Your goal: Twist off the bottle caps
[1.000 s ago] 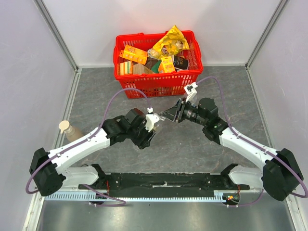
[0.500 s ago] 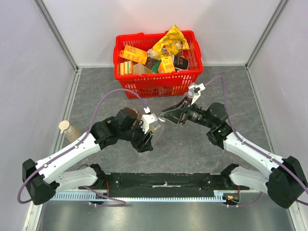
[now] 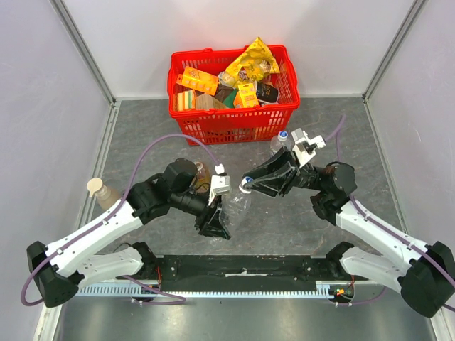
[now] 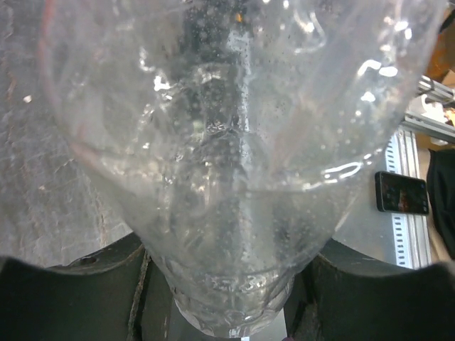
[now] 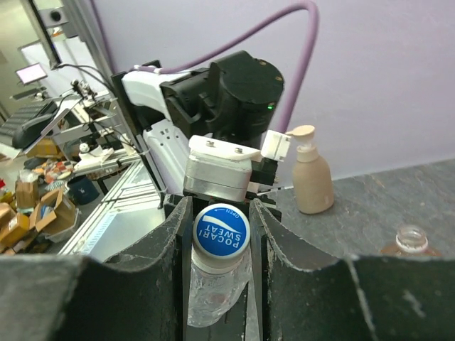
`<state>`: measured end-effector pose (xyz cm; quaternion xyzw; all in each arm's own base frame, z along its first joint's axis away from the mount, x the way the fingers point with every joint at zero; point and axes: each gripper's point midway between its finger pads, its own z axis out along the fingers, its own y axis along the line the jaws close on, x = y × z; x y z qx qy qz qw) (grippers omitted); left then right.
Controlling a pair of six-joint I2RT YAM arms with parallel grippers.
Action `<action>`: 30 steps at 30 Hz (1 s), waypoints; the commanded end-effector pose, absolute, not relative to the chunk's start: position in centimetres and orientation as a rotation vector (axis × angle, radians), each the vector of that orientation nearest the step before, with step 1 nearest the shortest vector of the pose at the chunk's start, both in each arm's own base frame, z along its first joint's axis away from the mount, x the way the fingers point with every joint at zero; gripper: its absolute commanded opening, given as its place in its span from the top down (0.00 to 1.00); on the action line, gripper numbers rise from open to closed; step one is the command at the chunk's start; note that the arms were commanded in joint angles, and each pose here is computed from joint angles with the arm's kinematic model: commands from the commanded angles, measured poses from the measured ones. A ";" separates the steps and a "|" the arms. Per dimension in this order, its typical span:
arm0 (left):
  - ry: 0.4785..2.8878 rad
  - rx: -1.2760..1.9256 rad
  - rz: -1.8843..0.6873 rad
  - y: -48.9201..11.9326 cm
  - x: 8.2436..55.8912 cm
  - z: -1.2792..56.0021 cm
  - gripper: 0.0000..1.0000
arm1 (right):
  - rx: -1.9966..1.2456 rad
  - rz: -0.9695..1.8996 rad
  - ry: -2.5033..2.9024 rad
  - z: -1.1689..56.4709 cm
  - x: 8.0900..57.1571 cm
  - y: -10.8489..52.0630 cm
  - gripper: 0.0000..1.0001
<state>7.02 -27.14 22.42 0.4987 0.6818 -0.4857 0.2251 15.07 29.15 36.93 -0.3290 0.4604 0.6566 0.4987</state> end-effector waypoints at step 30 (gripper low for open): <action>2.053 1.181 -0.796 -25.7 14.8 19.0 0.91 | -0.256 1.191 1.589 33.5 25.6 27.1 0.02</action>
